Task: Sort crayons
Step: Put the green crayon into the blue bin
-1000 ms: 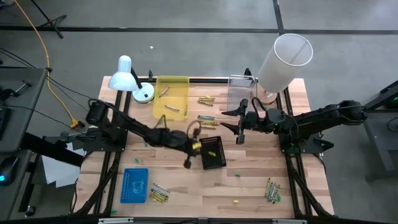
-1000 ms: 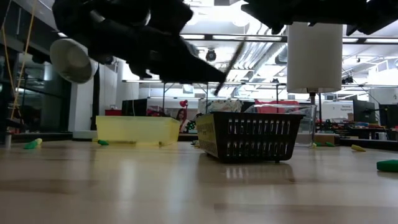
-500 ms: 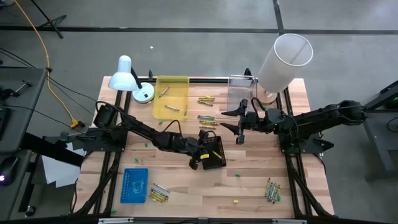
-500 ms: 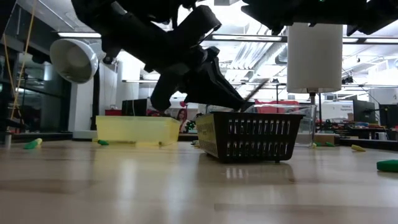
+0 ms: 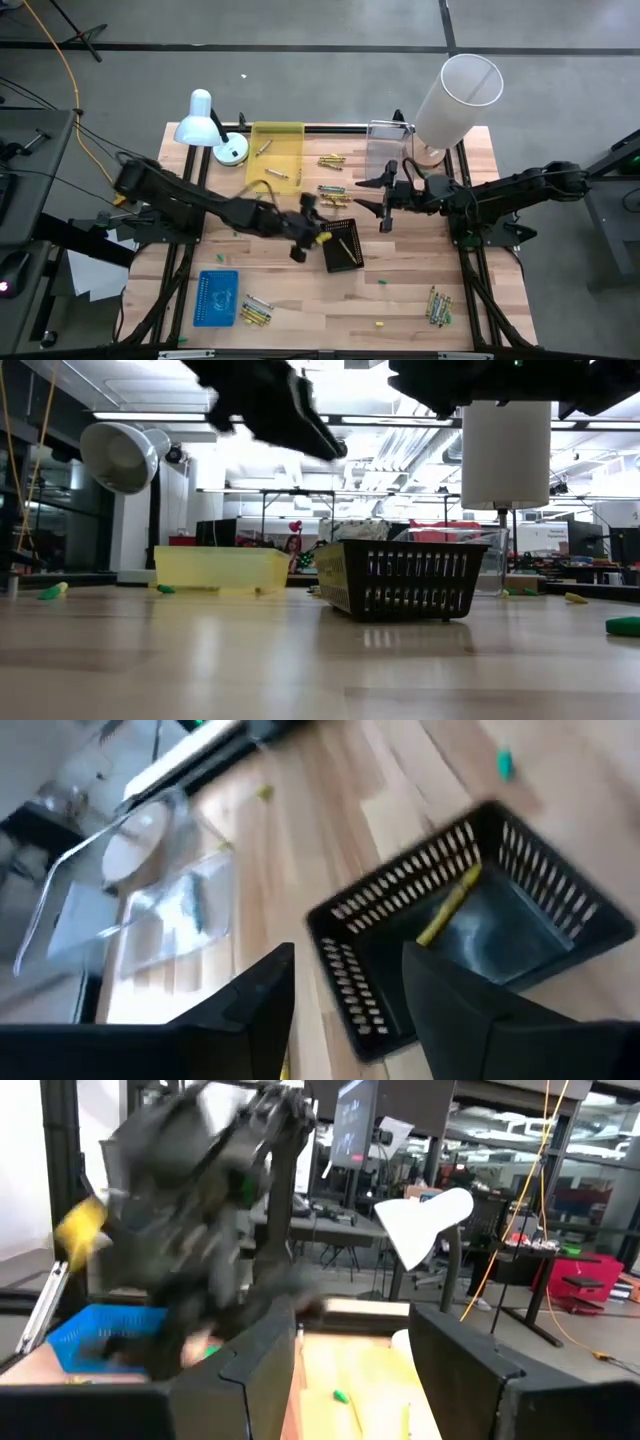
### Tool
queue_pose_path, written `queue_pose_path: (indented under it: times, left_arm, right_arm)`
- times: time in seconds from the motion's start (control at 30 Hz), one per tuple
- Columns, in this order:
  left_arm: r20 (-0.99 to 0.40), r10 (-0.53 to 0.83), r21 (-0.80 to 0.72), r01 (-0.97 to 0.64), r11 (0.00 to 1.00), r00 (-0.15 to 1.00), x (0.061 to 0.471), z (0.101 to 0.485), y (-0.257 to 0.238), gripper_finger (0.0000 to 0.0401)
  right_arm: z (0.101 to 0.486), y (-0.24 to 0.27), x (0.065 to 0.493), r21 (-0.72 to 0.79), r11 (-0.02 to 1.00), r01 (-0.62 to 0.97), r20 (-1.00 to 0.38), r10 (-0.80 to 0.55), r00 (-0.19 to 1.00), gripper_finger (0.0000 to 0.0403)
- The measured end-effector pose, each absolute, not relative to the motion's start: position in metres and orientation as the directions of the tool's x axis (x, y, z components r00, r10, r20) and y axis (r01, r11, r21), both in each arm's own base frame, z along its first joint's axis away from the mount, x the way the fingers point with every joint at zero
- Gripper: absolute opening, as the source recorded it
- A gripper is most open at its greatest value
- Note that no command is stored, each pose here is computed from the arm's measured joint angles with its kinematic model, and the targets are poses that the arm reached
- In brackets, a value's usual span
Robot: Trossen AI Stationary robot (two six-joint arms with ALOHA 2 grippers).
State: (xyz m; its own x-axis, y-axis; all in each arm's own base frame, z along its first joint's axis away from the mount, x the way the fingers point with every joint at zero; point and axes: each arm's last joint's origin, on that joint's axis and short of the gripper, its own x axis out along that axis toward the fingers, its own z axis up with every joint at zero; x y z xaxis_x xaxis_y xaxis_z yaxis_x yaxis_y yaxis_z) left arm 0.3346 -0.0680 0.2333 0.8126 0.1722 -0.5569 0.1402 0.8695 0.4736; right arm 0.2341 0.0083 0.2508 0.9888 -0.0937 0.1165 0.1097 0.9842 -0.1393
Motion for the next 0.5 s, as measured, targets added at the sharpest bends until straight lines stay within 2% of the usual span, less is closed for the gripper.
queue_pose_path:
  times: [0.13,0.23,0.4,0.5]
  left_arm:
    - [-0.388,0.096,0.399,0.073,0.914,0.917,0.302,0.249,-0.06,0.0166]
    - [-0.171,0.026,0.357,0.037,0.933,0.985,0.276,0.248,-0.056,0.0162]
    - [0.078,0.011,0.302,-0.034,0.953,0.997,0.236,0.225,-0.047,0.016]
    - [0.153,0.062,0.293,-0.105,0.95,0.986,0.221,0.219,-0.042,0.016]
  right_arm:
    - [0.248,0.008,0.234,-0.118,0.988,0.103,0.09,-0.093,0.992,0.019]
    - [0.248,0.009,0.233,-0.094,0.991,0.098,0.071,-0.091,0.993,0.019]
    - [0.248,0.014,0.23,-0.096,0.993,0.073,0.053,-0.068,0.996,0.019]
    - [0.253,0.02,0.228,-0.069,0.997,0.045,0.036,-0.042,0.998,0.019]
